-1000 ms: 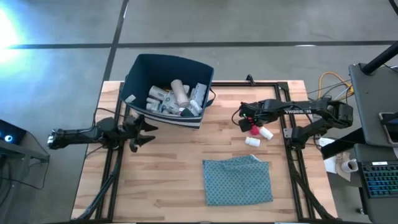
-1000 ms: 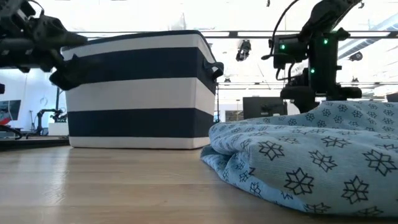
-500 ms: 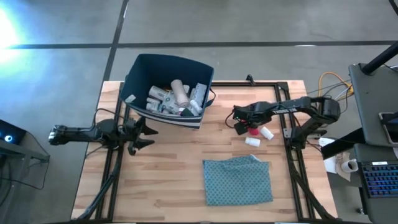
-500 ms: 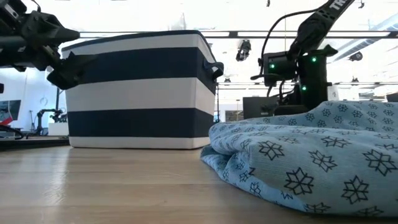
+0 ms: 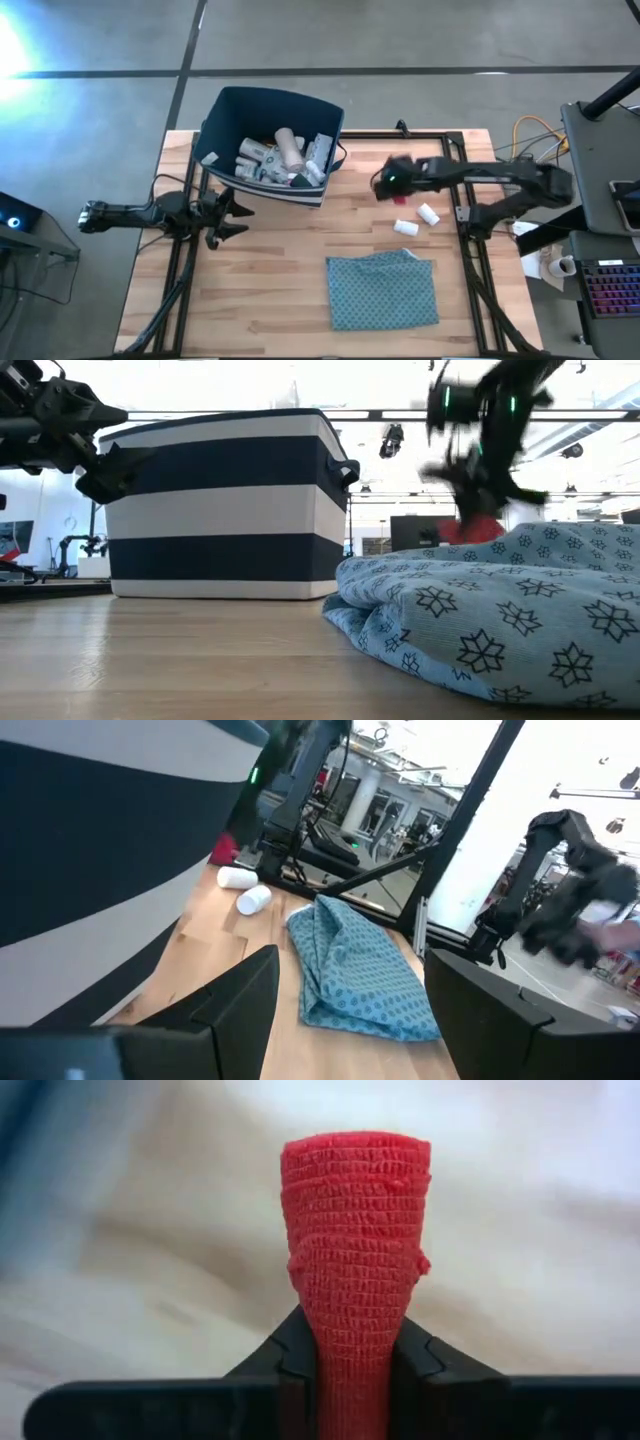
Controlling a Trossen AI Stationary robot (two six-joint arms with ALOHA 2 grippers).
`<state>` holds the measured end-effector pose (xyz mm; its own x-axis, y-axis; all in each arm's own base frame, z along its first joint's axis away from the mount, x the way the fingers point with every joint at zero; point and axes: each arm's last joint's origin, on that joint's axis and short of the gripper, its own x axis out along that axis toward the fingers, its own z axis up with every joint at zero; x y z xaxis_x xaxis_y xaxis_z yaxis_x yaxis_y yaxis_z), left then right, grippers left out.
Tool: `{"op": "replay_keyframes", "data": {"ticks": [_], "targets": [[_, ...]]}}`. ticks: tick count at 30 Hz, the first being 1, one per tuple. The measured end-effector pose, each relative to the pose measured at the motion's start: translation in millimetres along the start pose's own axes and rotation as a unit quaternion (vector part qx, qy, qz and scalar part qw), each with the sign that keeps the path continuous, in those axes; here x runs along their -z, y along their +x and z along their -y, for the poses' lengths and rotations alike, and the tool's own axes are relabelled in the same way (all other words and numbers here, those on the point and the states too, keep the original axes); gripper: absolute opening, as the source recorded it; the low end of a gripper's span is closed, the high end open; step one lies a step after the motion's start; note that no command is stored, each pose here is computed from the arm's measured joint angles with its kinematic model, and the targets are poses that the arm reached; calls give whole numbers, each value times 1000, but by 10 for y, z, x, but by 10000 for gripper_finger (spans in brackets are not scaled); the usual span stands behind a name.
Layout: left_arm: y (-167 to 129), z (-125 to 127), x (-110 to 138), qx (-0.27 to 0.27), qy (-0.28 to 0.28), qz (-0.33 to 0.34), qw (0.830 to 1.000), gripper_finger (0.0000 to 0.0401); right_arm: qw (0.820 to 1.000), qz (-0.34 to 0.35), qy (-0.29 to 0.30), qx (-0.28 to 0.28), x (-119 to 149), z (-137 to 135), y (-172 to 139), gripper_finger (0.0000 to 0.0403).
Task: Pick & place medical supplies in basket/bin
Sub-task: Put the red bandage into the blue bin
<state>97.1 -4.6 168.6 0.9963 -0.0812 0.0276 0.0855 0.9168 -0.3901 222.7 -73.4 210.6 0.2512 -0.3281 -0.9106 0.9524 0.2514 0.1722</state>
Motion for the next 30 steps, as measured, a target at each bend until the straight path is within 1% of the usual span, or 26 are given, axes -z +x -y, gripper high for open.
{"op": "replay_keyframes", "data": {"ticks": [2,3,5,7,9,11,13,15,18,21,24,26,28,30], "targets": [[0,0,0,0,0,0,1000,230,993,87,19,-73,-130,-129,-325,50],[0,0,0,0,0,0,1000,230,985,131,26,-113,-201,-197,-490,54],[0,-1,1,0,0,0,1000,230,961,204,35,-183,-363,-324,-776,64],[0,-1,2,0,0,0,1000,230,941,251,30,-223,-561,-436,-971,70],[0,-1,1,0,0,0,1000,230,937,256,15,-236,-755,-565,-1023,70],[0,-1,2,0,0,0,1000,230,938,237,-14,-253,-947,-763,-980,68],[0,-1,2,0,0,0,1000,230,937,217,-57,-267,-1105,-1014,-883,68],[0,-1,1,0,0,0,1000,230,930,218,-94,-281,-1258,-1286,-834,72],[0,-2,3,0,0,0,1000,230,920,234,-126,-287,-1480,-1640,-773,83],[0,-2,2,0,0,0,1000,230,931,208,-165,-249,-1602,-1854,-629,99],[0,-2,3,-1,0,0,1000,230,947,161,-202,-192,-1637,-1958,-479,124],[0,-2,2,-1,0,0,1000,230,953,148,-221,-144,-1647,-1988,-424,147],[0,-2,3,-1,0,-1,1000,230,955,145,-238,-105,-1644,-2010,-423,175],[0,-2,2,-1,0,0,1000,230,951,149,-256,-87,-1632,-2050,-452,204]]}}
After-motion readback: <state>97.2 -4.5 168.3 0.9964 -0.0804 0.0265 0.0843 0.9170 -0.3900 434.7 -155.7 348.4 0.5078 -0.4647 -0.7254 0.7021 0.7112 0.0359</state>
